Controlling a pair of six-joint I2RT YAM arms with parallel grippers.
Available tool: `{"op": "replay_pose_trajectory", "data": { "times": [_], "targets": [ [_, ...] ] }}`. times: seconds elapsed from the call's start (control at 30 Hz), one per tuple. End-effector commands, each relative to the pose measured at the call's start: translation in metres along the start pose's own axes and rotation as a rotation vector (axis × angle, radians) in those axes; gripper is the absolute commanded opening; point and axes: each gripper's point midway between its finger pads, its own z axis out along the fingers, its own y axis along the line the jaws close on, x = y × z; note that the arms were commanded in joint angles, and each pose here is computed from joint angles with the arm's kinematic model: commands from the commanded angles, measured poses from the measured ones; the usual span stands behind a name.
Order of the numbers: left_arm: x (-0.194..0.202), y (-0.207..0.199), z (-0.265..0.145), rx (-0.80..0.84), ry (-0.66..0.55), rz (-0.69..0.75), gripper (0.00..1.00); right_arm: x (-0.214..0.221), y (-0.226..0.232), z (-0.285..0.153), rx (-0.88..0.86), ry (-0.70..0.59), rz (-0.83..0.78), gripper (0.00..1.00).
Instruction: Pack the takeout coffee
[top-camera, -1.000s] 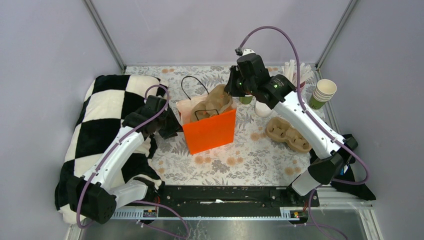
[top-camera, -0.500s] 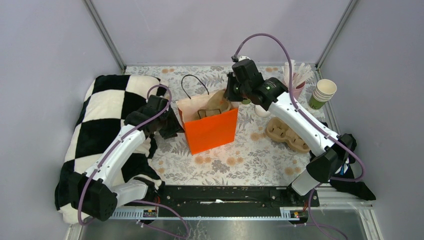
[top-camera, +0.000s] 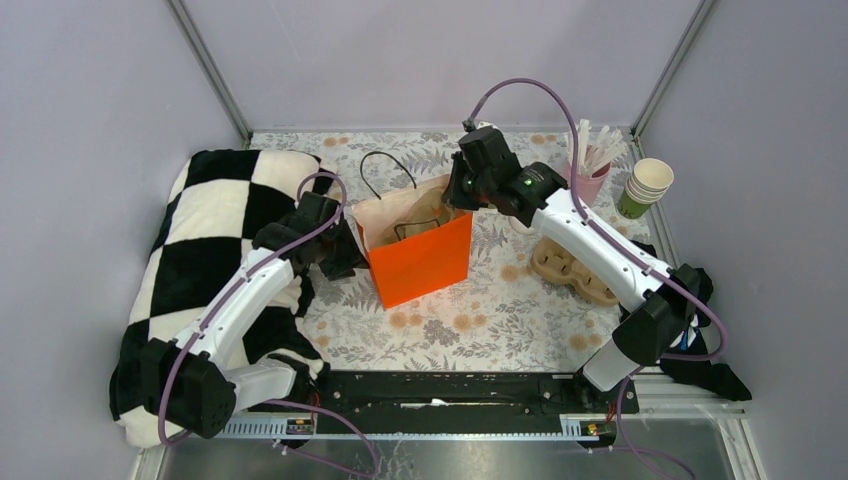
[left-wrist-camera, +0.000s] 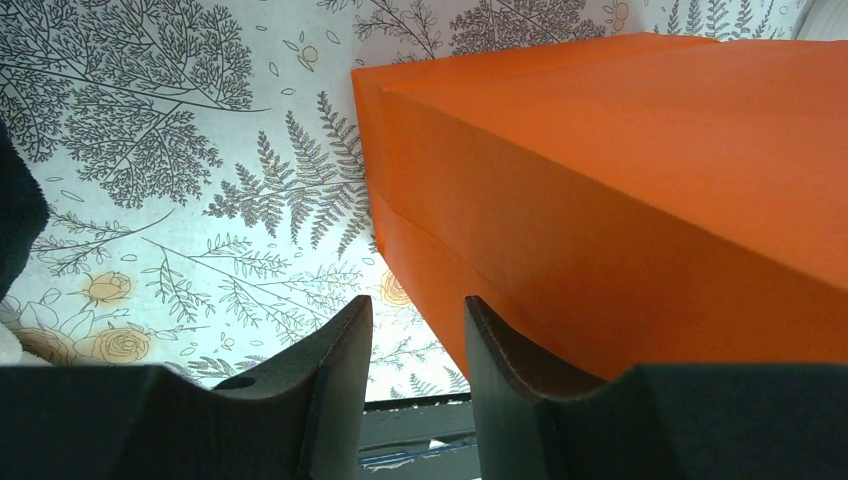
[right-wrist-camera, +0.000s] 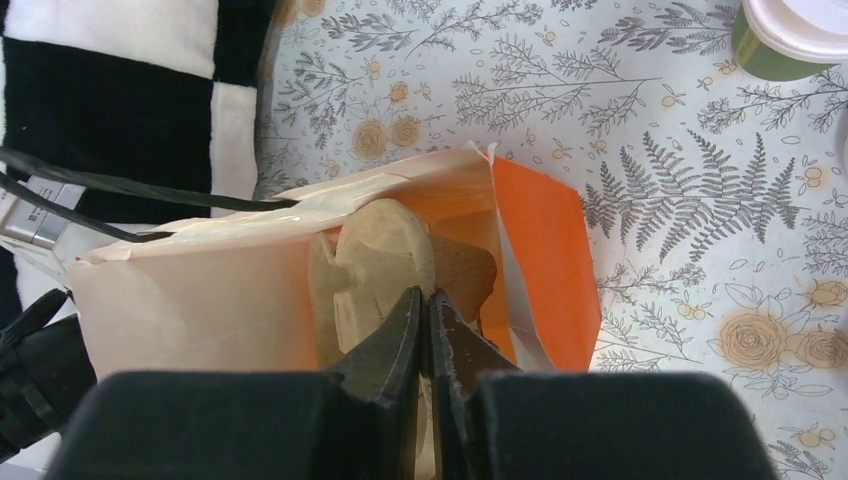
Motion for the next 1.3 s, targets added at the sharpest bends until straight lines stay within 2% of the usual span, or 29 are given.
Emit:
{"op": "replay_pose_trajectory", "data": {
  "times": [0.0,0.17,0.23,0.3,0.33,0.43,0.6,0.73,0.9,1.03,1.27],
  "targets": [
    [-0.005,-0.005,-0.004,0.033,-0.037,-0.005,0.43,-0.014,0.017,-0.014,-0.068,-0.066,0.029,0.00],
    [-0.004,-0.004,-0.004,0.033,-0.037,-0.014,0.43,-0.011,0.016,-0.010,-0.067,-0.056,0.018,0.00],
    [-0.004,-0.003,-0.004,0.031,-0.041,-0.018,0.43,-0.011,0.013,-0.010,-0.057,-0.050,-0.010,0.21],
    [-0.006,-0.002,-0.007,0.025,-0.054,-0.025,0.43,-0.017,0.001,-0.022,0.024,-0.043,-0.066,0.48],
    [-0.007,-0.001,-0.010,0.020,-0.063,-0.026,0.43,-0.024,-0.001,-0.034,0.047,-0.043,-0.099,0.57],
    [-0.009,0.003,-0.022,-0.002,-0.091,-0.030,0.43,-0.043,0.005,-0.072,0.029,-0.077,-0.174,0.67],
    [-0.015,0.004,-0.049,-0.022,-0.126,-0.011,0.43,-0.043,0.008,-0.101,-0.007,-0.046,-0.240,0.70],
    [-0.028,-0.006,-0.073,-0.011,-0.174,-0.004,0.47,-0.034,-0.019,-0.095,0.090,-0.027,-0.299,0.82],
    [-0.050,-0.039,-0.108,0.100,-0.254,-0.017,0.52,-0.039,-0.045,-0.086,0.170,-0.015,-0.290,0.89],
    [-0.059,-0.058,-0.121,0.170,-0.279,-0.036,0.56,-0.053,-0.071,-0.081,0.145,0.008,-0.159,0.89],
    [-0.057,-0.073,-0.120,0.236,-0.242,-0.051,0.61,-0.038,-0.131,-0.061,0.358,0.114,-0.279,0.90]
  ]
}}
